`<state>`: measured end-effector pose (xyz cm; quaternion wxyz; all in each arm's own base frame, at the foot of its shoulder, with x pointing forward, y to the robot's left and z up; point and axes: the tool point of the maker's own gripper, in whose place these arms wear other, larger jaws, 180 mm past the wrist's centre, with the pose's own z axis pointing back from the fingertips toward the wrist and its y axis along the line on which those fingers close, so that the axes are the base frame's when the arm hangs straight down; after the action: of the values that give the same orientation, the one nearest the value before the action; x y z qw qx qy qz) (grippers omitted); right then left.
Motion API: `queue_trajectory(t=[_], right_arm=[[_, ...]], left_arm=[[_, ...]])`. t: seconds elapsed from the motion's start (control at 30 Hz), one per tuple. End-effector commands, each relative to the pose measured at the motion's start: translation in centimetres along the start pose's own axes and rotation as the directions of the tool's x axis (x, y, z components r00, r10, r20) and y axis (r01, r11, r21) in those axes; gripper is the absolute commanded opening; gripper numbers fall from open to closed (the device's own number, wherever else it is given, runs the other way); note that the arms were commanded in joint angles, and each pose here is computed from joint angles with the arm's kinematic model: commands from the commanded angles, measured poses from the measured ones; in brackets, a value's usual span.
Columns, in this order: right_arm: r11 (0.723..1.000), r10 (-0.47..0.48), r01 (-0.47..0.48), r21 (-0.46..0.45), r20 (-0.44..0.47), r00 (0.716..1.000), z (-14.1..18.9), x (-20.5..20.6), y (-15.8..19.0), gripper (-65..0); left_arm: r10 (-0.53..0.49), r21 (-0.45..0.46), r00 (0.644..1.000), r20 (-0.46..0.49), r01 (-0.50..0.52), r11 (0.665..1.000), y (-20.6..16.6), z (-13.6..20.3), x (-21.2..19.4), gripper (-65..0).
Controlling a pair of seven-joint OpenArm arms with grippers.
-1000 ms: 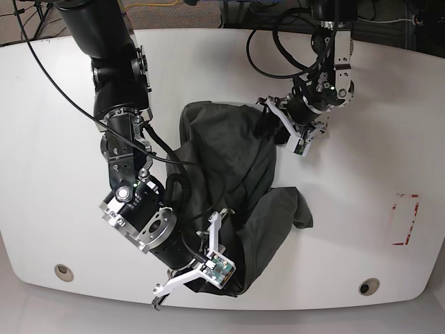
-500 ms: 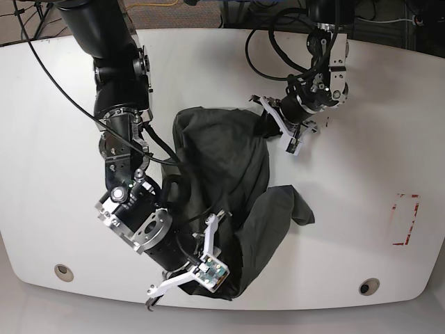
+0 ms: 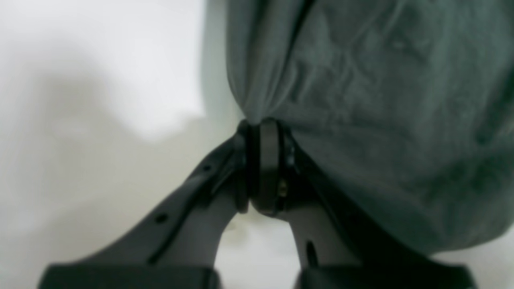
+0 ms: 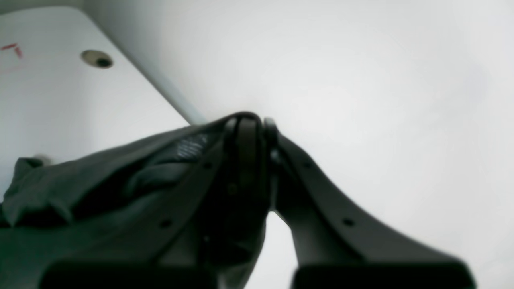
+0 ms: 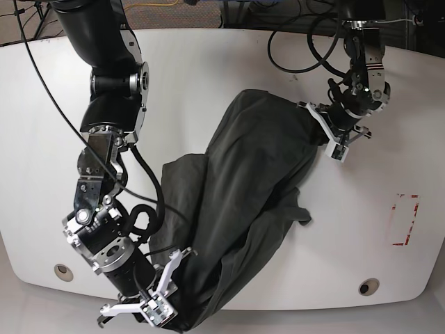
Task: Layout the t-shirt on the table in an organized manner, then fold the t-shirt properly
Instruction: 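Raise the shirt with both grippers and stretch it between them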
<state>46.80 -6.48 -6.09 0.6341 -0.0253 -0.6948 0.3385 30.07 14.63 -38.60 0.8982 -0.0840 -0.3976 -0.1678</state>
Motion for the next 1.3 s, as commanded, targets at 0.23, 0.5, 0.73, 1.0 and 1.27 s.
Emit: queue_trajectory(t=[0.23,0.5,0.73,1.0,1.27], right_arm=[[0.991,-0.072,0.077,-0.109,0.049,0.996,-1.1,1.8,-6.9,-65.0],[0.984,-0.067,0.075,-0.163,0.057,0.996,-1.2,3.2,-11.3,-65.0],[0.976,-0.059,0.065,-0.208,0.035,0.998,-0.4,3.4,-13.3,-65.0],[0.972,-0.045,0.036,-0.231,-0.032,0.998,1.2,0.8,-12.9,-65.0],[0.969,-0.122,0.086,-0.23,-0.147,0.982,4.1,-6.8,-9.3,-65.0]], left_arm=[[-0.132,0.21,0.974,0.184,0.092,0.973,6.0,6.0,10.2,-64.2],[-0.177,0.4,0.965,0.194,0.087,0.912,12.6,11.1,16.3,-64.2],[-0.221,0.509,0.957,0.189,0.097,0.855,16.3,15.1,19.5,-64.2],[-0.239,0.533,0.954,0.178,0.111,0.839,17.1,16.1,20.0,-64.2],[-0.178,0.432,0.982,0.055,0.137,0.891,14.5,12.2,13.6,-64.2]])
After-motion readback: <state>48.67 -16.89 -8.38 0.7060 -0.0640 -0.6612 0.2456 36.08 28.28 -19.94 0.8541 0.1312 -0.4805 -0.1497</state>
